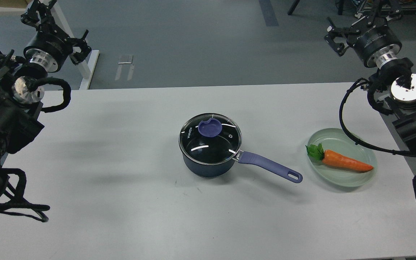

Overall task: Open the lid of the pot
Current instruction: 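Raise both grippers from rest and move them toward the saucepan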

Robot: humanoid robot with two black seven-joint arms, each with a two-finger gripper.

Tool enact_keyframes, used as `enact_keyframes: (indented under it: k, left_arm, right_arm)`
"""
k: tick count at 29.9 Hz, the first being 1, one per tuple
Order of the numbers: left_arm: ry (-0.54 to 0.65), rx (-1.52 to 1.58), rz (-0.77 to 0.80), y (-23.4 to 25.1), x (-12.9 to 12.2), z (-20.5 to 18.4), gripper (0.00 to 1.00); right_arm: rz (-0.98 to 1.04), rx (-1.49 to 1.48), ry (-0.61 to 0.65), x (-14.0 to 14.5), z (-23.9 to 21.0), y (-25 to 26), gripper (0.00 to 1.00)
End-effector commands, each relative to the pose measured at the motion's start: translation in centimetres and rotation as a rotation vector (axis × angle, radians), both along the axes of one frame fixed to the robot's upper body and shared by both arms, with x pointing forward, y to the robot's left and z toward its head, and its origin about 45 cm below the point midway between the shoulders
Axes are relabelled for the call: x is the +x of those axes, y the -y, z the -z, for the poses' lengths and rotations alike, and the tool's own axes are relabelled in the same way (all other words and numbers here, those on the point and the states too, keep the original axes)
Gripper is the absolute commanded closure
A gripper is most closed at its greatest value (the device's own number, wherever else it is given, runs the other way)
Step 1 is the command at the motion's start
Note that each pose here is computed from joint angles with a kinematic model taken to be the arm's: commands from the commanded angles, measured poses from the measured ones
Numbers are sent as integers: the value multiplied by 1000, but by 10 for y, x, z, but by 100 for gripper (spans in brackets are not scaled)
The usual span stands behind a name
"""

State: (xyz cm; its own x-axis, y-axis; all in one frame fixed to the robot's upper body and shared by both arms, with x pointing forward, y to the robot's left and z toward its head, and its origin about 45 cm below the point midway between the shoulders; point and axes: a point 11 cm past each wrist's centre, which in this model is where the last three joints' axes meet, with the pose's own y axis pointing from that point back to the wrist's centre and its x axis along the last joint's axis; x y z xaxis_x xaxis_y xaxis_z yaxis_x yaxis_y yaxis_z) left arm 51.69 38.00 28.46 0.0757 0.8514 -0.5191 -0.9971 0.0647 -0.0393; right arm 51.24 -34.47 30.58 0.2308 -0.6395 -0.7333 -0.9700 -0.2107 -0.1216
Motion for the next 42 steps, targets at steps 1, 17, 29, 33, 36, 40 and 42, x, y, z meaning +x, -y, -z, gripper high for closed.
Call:
enact_keyframes:
  k: [1, 17, 29, 33, 36, 40, 42]
  left_arm:
    - [-2, 4, 1, 0, 0, 1, 0]
    - [-60, 92, 31, -2, -4, 13, 0]
    - [-79, 182, 53, -3, -5, 14, 1]
    - [-81, 181, 55, -3, -6, 16, 1]
    - [-77, 182, 44, -8, -7, 14, 1]
    - [-81, 190, 38, -13, -8, 14, 1]
    - [-90, 204, 43, -13, -9, 17, 1]
  right_arm:
    - [0, 1, -3, 0, 1, 0, 0]
    - [8, -224, 11, -6, -24, 24, 0]
    - [-165, -794, 138, 1, -98, -13, 0]
    - [-311, -1110, 210, -9, -111, -49, 0]
    - [-424, -1272, 284, -23, -109, -79, 0]
    - [-543, -1488, 402, -42, -103, -113, 0]
    - [-584, -1568, 443, -48, -99, -124, 0]
